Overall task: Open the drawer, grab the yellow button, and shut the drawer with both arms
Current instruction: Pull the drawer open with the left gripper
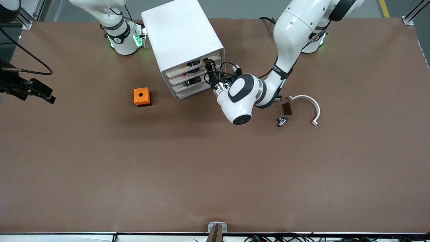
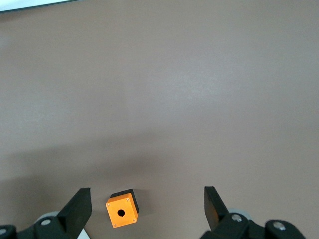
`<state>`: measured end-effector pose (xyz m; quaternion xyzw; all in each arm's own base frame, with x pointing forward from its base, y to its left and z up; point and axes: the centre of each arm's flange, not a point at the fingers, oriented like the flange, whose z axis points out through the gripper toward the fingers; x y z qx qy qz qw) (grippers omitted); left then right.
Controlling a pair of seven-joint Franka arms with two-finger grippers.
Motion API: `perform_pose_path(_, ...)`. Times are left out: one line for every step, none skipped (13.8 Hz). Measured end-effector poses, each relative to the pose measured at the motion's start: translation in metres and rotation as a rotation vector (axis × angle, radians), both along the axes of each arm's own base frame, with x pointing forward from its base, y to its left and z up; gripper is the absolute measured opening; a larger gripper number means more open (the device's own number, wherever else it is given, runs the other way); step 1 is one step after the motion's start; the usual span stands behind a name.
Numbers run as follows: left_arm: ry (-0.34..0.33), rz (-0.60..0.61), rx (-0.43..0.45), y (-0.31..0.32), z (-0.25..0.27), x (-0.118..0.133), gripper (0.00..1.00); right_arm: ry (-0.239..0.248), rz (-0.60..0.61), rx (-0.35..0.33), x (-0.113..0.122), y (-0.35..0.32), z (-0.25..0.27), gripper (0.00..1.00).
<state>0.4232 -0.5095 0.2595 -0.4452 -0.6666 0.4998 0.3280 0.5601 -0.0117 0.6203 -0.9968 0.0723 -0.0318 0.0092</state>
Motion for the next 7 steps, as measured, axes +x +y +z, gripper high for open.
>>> perform_pose_path(0.003,-0.006,0.002,-0.002,-0.003,-0.003,0.38,0.0,0.0,0.0,0.0,0.0,0.0,1.0)
perform_pose_path(0.006,-0.009,0.002,-0.004,-0.003,-0.005,0.29,0.002,0.0,0.001,0.0,0.0,-0.001,1.0)
perform_pose_path(0.013,-0.009,-0.006,-0.005,0.0,-0.005,0.19,0.003,0.0,0.002,0.0,0.0,-0.002,1.0)
perform_pose_path(0.012,-0.002,-0.002,-0.003,0.003,-0.001,0.14,0.005,0.0,0.005,0.0,0.0,-0.002,1.0)
perform_pose_path(0.004,0.012,-0.003,0.001,0.004,0.007,0.14,0.005,-0.001,0.008,0.0,0.0,-0.003,1.0)
perform_pose_path(-0.004,0.032,-0.004,0.009,0.006,0.019,0.14,0.002,-0.002,0.009,0.0,0.0,-0.002,1.0)
perform_pose_path(-0.013,0.059,-0.006,0.019,0.008,0.034,0.14,-0.004,-0.002,0.009,0.001,0.0,-0.002,1.0)
